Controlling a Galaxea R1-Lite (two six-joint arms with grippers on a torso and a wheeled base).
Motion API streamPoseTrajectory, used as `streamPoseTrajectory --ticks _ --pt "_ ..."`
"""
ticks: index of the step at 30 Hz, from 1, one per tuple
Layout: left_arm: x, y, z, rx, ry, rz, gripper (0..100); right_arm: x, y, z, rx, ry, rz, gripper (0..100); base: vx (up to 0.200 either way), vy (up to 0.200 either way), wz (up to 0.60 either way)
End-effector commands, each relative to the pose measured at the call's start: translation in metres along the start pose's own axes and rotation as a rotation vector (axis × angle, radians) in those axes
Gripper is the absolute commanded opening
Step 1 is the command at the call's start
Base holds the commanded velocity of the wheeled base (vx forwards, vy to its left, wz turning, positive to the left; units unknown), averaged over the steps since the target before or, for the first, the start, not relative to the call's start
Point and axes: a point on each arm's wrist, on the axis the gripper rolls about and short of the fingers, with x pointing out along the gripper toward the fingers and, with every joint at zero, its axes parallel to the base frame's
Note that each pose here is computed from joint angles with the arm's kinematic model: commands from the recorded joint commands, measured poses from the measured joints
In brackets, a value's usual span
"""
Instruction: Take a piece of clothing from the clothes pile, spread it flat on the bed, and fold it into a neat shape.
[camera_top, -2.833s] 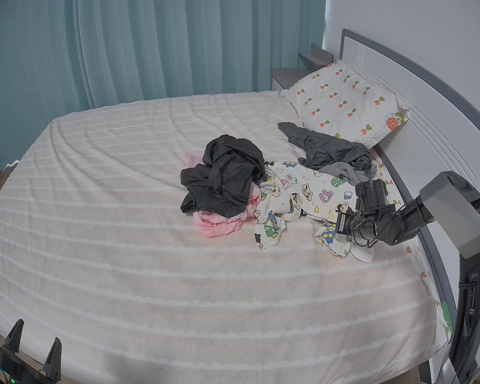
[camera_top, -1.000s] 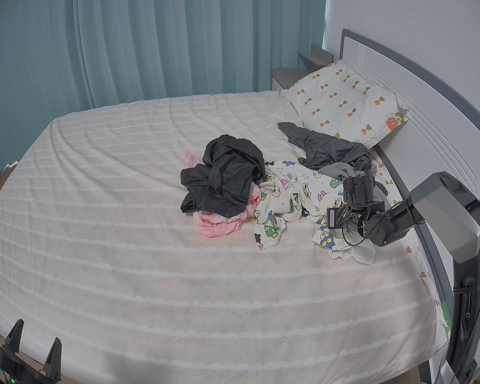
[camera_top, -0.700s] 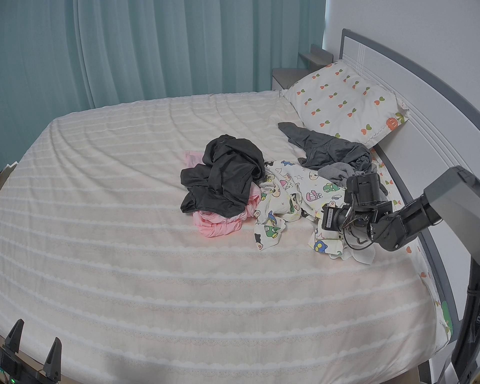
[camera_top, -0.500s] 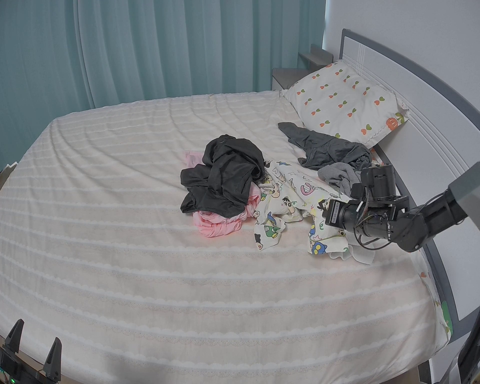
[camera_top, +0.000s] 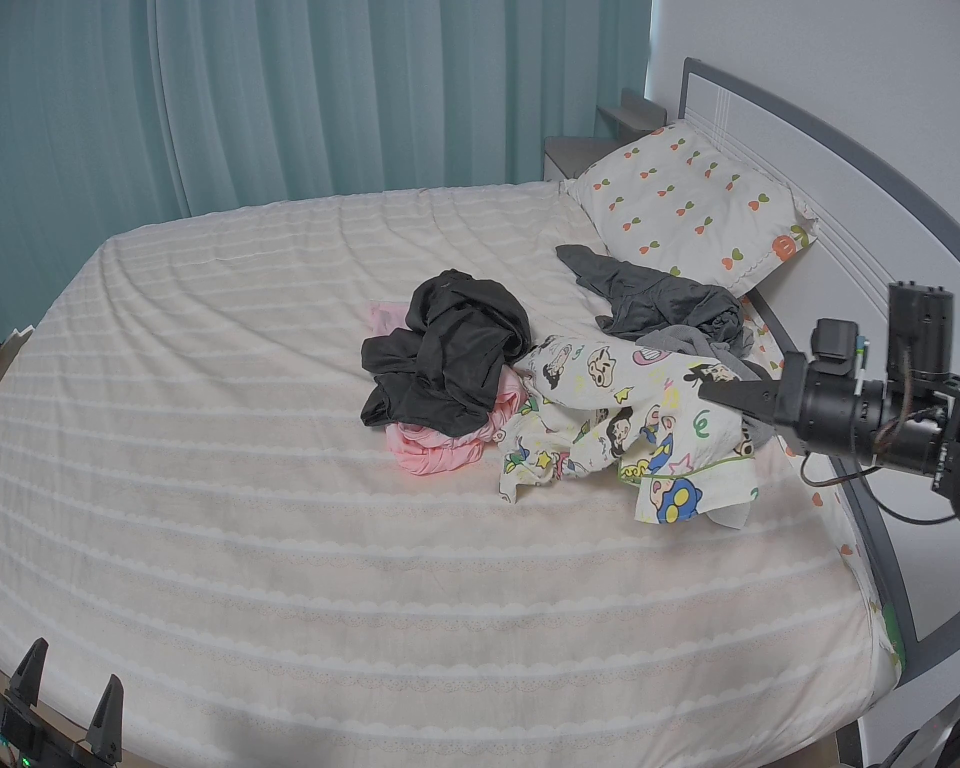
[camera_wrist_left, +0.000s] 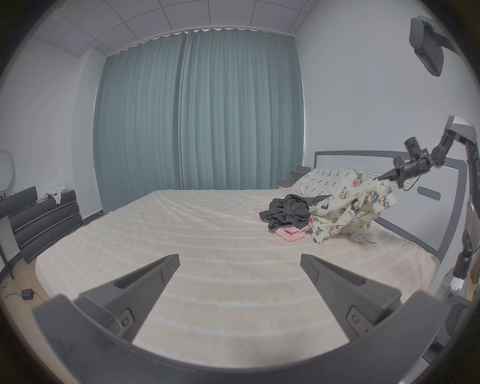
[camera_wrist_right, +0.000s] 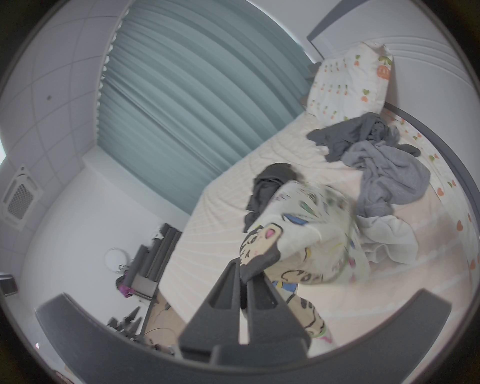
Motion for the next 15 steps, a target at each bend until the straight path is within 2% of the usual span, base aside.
streamPoseTrajectory --ticks 1,2,5,11,15 --pt "0.0 0.0 -0.004 0.0 0.006 0.001 100 -0.054 0.033 0.005 -0.058 -0.079 0.139 0 0.0 0.0 0.0" --pt "0.0 0.0 -0.004 0.0 0.006 0.001 100 -0.06 0.042 0.007 -0.077 -0.072 0.202 0 0.0 0.0 0.0" --pt "0.0 0.0 -0.004 0.006 0.006 -0.002 100 -0.064 0.054 0.01 -0.1 -0.075 0.259 0 0.0 0.0 0.0" --pt "0.0 0.0 -0.003 0.009 0.003 -0.006 100 -0.08 0.077 0.012 -0.117 -0.052 0.32 0 0.0 0.0 0.0" --pt "0.001 -0.001 -0.003 0.058 0.001 -0.056 100 -0.096 0.1 0.016 -0.138 -0.039 0.392 0 0.0 0.0 0.0"
